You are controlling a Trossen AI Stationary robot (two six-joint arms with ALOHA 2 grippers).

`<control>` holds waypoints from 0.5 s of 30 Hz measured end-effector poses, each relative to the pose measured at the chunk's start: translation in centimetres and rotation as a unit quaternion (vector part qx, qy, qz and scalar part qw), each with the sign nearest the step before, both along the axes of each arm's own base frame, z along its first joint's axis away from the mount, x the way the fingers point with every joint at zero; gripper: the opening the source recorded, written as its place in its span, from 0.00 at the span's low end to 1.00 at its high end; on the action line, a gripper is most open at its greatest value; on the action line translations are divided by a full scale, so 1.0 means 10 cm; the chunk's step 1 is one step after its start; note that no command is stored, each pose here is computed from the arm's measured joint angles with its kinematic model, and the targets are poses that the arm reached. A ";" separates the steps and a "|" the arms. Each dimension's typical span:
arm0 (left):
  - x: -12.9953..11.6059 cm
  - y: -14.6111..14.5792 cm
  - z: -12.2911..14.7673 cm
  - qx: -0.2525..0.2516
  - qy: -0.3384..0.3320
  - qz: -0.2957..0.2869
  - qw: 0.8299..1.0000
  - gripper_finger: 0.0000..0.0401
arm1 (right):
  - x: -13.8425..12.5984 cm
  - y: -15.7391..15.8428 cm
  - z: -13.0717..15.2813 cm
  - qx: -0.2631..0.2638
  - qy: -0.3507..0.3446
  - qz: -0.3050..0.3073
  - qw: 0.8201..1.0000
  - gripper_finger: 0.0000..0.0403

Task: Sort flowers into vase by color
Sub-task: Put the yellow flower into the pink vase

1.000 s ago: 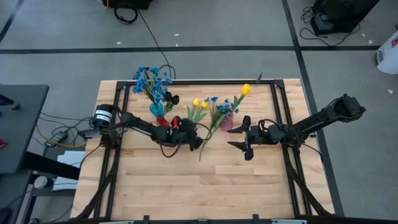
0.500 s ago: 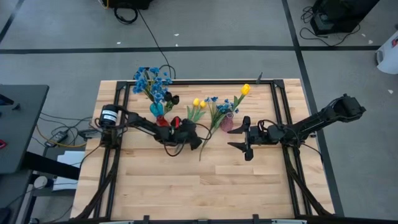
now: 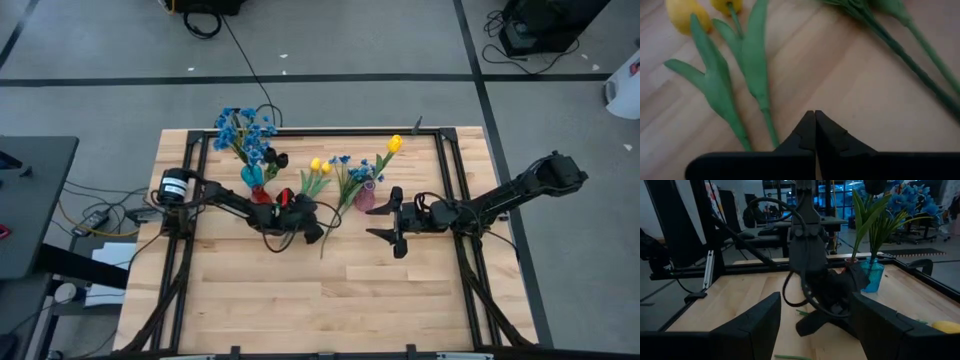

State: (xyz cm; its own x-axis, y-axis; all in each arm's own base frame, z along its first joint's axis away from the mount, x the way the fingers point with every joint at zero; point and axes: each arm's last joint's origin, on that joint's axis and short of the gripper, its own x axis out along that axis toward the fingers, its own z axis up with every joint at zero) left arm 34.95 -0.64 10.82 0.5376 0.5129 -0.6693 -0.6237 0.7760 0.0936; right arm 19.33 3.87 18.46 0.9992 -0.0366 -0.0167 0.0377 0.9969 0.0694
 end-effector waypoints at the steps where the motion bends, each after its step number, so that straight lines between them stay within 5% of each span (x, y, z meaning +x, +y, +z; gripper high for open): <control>1: -0.01 -0.03 0.03 -0.002 -0.001 -0.005 1.000 0.01 | 0.00 0.00 0.00 0.000 0.000 0.000 1.000 0.61; 9: -0.03 -0.06 0.24 0.015 -0.035 0.008 0.999 0.03 | 0.00 0.00 0.00 0.000 0.001 0.003 1.000 0.61; 15: -0.03 0.03 0.22 0.046 -0.038 0.049 0.997 0.17 | 0.00 0.00 0.00 0.004 0.000 0.003 1.000 0.61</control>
State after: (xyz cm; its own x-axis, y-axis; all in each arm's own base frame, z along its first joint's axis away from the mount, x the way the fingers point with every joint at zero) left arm 34.63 -0.37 13.05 0.5292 0.6219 -0.5772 -0.7035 0.7019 0.1114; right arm 19.33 3.89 18.46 0.9994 -0.0298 -0.0170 0.0310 0.9965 0.0776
